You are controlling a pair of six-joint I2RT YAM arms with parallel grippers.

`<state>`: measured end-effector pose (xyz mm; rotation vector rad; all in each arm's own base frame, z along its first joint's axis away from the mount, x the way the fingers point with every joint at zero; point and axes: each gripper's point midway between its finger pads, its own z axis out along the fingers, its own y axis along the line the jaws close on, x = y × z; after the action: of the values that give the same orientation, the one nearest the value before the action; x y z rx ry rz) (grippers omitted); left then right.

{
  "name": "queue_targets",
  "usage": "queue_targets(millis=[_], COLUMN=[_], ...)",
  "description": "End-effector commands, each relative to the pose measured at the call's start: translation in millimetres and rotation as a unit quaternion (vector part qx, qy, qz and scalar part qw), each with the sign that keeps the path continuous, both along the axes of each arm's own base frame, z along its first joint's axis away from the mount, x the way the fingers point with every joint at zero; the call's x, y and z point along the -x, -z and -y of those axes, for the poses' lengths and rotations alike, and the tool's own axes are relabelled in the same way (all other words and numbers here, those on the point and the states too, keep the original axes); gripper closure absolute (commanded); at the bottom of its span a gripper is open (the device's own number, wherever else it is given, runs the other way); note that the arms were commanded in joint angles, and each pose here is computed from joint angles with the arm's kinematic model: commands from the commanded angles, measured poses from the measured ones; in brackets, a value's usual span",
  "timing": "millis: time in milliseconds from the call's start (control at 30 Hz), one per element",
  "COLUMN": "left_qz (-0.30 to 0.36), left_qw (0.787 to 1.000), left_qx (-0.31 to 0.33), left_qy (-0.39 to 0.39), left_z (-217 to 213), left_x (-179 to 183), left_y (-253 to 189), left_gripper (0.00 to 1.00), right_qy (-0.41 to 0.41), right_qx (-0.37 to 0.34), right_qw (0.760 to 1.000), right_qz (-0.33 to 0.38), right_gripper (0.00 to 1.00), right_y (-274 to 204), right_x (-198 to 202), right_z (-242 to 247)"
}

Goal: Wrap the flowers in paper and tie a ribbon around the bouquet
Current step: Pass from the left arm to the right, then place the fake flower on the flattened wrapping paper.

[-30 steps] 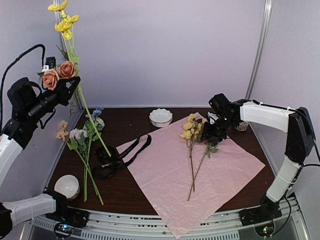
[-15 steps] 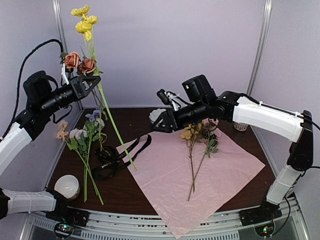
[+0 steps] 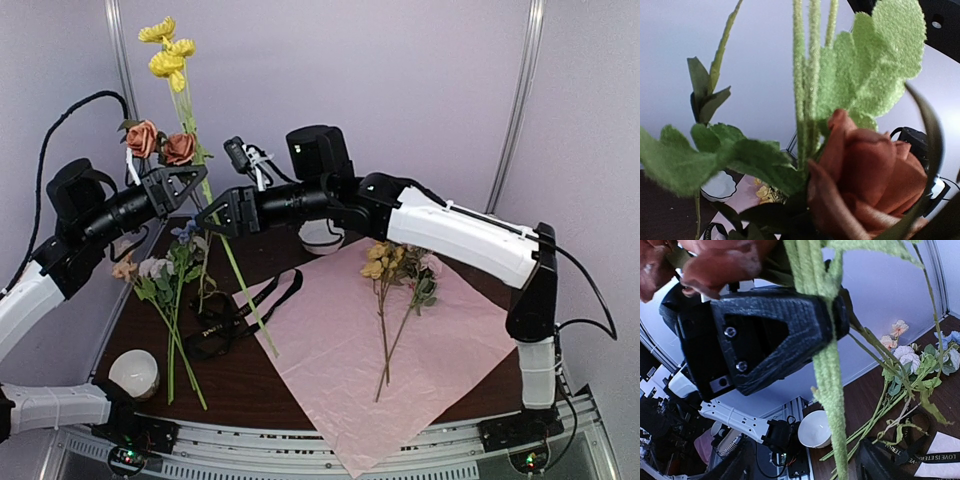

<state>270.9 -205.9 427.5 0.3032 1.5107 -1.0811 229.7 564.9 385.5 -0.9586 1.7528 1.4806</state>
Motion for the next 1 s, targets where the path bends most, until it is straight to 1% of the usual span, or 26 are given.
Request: queue_targets(millis=[0,67,100,167,200,233,267,333,367,433,467,500,533,700,833,967], left_qz=[0.046,0.043,0.042,0.034,0.028,0.017,0.003,-0.042,-0.077,-0.164,-0.202,-0.231,-0.253,-0.296,-0.326,-0.345], left_qw=[0.999,0.999,0.999,0.999,1.0,1.0,0.999,0.994,0.985,0.946,0.921,0.903,0.891,0.882,0.864,0.845], left_qx=[0.017,0.015,0.015,0.012,0.009,0.006,0.0,-0.027,-0.052,-0.117,-0.153,-0.177,-0.197,-0.231,-0.264,-0.308], left_qy=[0.004,0.005,0.006,0.003,-0.004,-0.016,-0.033,-0.098,-0.147,-0.255,-0.296,-0.317,-0.321,-0.284,-0.278,-0.266], left_z=[-1.3,-1.1,-0.6,-1.1,-2.2,-4.8,-8.7,-24.8,-38.6,-75.5,-92.5,-104.3,-109.5,-102.8,-110.9,-116.0], left_x=[7.6,7.9,8.1,6.5,4.3,0.4,-4.4,-20.6,-31.0,-45.8,-48.4,-49.3,-49.9,-56.5,-65.9,-76.2], left_y=[-21.0,-18.5,-17.4,-13.1,-9.8,-5.9,-1.0,16.4,31.0,69.6,90.5,107.1,122.1,162.2,187.5,214.9], left_gripper=[1.0,1.0,1.0,1.0,1.0,1.0,0.97,0.67,0.62,0.58,0.53,0.49,0.44,0.24,0.17,0.14], right_qy=[0.028,0.034,0.036,0.035,0.037,0.039,0.043,0.055,0.063,0.078,0.086,0.096,0.108,0.184,0.257,0.336], right_qx=[-0.014,-0.014,-0.014,-0.012,-0.011,-0.01,-0.011,-0.013,-0.017,-0.03,-0.034,-0.035,-0.028,0.012,0.076,0.14], right_qw=[0.999,0.999,0.999,0.999,0.999,0.999,0.998,0.997,0.996,0.992,0.99,0.988,0.986,0.971,0.948,0.91], right_qz=[-0.012,-0.016,-0.017,-0.019,-0.022,-0.026,-0.033,-0.054,-0.068,-0.094,-0.105,-0.112,-0.121,-0.156,-0.172,-0.198], right_gripper=[0.44,0.58,0.69,0.94,1.0,1.0,1.0,1.0,1.0,1.0,1.0,1.0,1.0,1.0,1.0,1.0], right_y=[-12.3,-10.0,-9.7,-8.6,-8.1,-8.2,-9.0,-8.5,-7.9,-11.3,-9.7,-7.5,0.8,35.4,72.6,121.7], right_x=[-8.5,-10.7,-11.4,-11.5,-11.5,-13.0,-15.1,-22.5,-28.4,-39.1,-45.0,-51.5,-58.1,-95.6,-117.5,-124.7], right_z=[-7.2,-8.1,-8.2,-7.7,-7.4,-5.8,-3.6,1.7,5.4,14.6,18.2,22.7,26.9,69.2,125.6,195.1])
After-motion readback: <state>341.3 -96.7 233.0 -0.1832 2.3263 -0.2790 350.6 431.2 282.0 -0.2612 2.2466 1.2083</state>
